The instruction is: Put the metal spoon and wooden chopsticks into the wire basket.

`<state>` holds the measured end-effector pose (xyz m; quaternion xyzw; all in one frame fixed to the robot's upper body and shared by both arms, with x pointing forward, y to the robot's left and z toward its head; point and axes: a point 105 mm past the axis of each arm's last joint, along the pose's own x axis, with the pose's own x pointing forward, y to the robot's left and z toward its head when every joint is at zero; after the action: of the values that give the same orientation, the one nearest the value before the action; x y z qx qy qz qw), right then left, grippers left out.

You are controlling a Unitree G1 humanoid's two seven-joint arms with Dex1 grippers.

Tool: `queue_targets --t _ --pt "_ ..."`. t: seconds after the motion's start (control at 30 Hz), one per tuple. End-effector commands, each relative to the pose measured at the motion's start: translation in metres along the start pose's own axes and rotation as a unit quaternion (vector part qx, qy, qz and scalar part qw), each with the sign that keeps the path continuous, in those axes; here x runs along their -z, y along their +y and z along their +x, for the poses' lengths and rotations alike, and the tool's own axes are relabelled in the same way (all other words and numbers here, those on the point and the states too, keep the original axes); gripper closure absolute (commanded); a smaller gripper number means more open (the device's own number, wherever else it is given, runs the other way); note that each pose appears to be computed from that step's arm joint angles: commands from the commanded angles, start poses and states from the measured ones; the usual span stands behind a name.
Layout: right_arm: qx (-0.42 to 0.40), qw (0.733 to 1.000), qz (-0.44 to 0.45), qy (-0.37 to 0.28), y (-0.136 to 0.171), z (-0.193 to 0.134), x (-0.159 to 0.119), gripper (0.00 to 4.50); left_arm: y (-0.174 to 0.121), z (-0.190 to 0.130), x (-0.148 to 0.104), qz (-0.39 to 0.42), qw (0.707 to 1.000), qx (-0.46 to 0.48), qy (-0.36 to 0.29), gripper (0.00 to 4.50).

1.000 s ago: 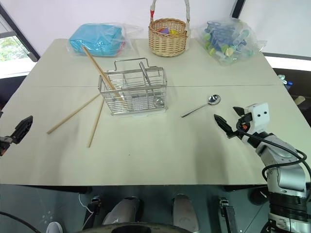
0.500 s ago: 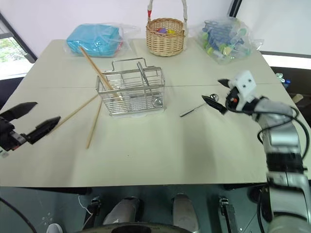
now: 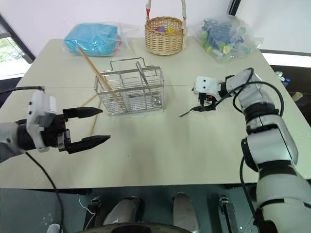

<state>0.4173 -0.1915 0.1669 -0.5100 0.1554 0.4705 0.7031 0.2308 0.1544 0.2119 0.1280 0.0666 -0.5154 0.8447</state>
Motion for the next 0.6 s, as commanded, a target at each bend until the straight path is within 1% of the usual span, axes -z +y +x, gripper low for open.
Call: queue_targets --t 0.03,0.2,0.27,0.4,0.47,0.57,0.6 --pt "0.019 0.997 -0.055 0.048 -0.012 -0.005 0.002 0.09 0.001 0.003 -0.003 0.016 1.000 0.000 -0.005 0.08" --pt "0.012 0.985 -0.128 0.114 -0.008 0.003 0.015 0.09 0.000 0.006 -0.007 0.015 1.000 -0.010 -0.020 0.08" --pt "0.010 0.982 -0.145 0.124 -0.006 0.006 0.017 0.09 0.000 0.006 -0.008 0.014 0.999 -0.016 -0.023 0.08" --pt "0.036 0.974 -0.184 0.127 -0.009 0.014 0.013 0.09 0.000 0.004 -0.010 0.013 0.999 -0.025 -0.028 0.08" --pt "0.049 0.974 -0.187 0.119 -0.011 0.017 0.009 0.09 0.001 0.003 -0.012 0.011 0.999 -0.032 -0.031 0.08" --pt "0.042 0.976 -0.184 0.111 -0.007 0.022 0.008 0.09 0.002 0.002 -0.014 0.012 0.999 -0.037 -0.033 0.08" --pt "0.037 0.977 -0.183 0.108 -0.004 0.024 0.007 0.32 0.002 0.002 -0.015 0.012 0.999 -0.039 -0.033 0.02"
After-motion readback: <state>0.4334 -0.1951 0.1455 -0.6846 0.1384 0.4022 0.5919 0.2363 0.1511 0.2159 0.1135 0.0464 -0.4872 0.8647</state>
